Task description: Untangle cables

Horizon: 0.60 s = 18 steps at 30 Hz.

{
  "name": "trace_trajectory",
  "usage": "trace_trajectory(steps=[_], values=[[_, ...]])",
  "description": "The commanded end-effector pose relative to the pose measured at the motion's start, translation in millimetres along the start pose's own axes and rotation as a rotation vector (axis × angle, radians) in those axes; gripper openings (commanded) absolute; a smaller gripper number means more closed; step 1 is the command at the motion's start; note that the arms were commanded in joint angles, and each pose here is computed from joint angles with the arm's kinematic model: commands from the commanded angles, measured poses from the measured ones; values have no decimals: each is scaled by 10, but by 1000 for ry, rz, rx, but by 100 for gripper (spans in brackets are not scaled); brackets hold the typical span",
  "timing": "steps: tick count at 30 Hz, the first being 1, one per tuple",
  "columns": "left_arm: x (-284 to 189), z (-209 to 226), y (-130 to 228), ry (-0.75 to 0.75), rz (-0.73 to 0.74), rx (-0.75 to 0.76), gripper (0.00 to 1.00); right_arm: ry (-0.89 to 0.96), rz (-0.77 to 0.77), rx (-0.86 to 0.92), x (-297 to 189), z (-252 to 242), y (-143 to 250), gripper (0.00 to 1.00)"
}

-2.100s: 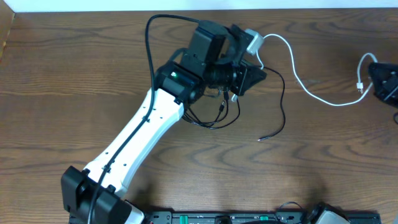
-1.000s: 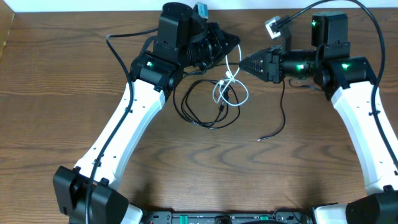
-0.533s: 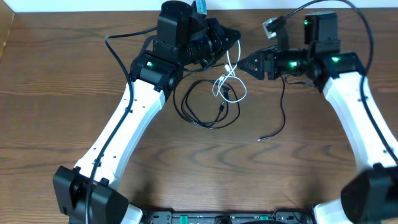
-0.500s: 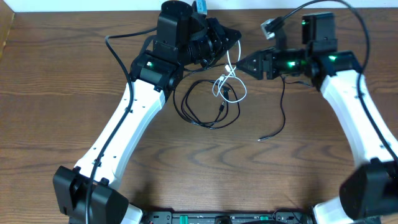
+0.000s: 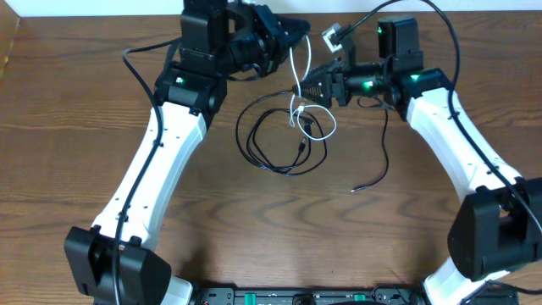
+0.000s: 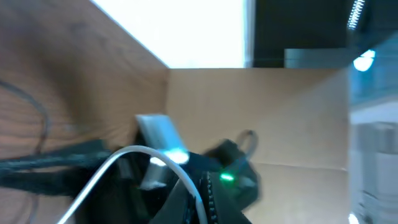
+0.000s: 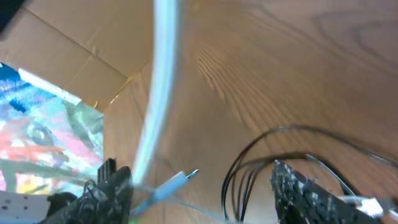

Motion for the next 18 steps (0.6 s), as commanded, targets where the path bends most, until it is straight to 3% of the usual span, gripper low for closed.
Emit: trace_trajectory(steps=[1, 5, 13, 18], values=[[-75, -189, 110, 71, 81, -17, 8, -37, 4, 74, 267, -63, 63, 64], [-83, -262, 135, 106, 106, -16, 7, 19, -2, 80, 412, -86, 43, 57], [-85, -274, 136, 113, 106, -10, 7, 40, -21, 81, 421, -100, -1, 33], [-90, -274, 128, 113, 105, -10, 7, 44, -33, 84, 401, -119, -23, 10]])
Point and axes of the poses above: each gripper's point midway between its finger pads, its own x axis out along the fingers, its own z axis along the line the jaws close on, y = z × x, the point moved 8 cm from there along -x, back along the fingers, and after that the axes turned 13 degrees about -x, right-handed, at the moved point
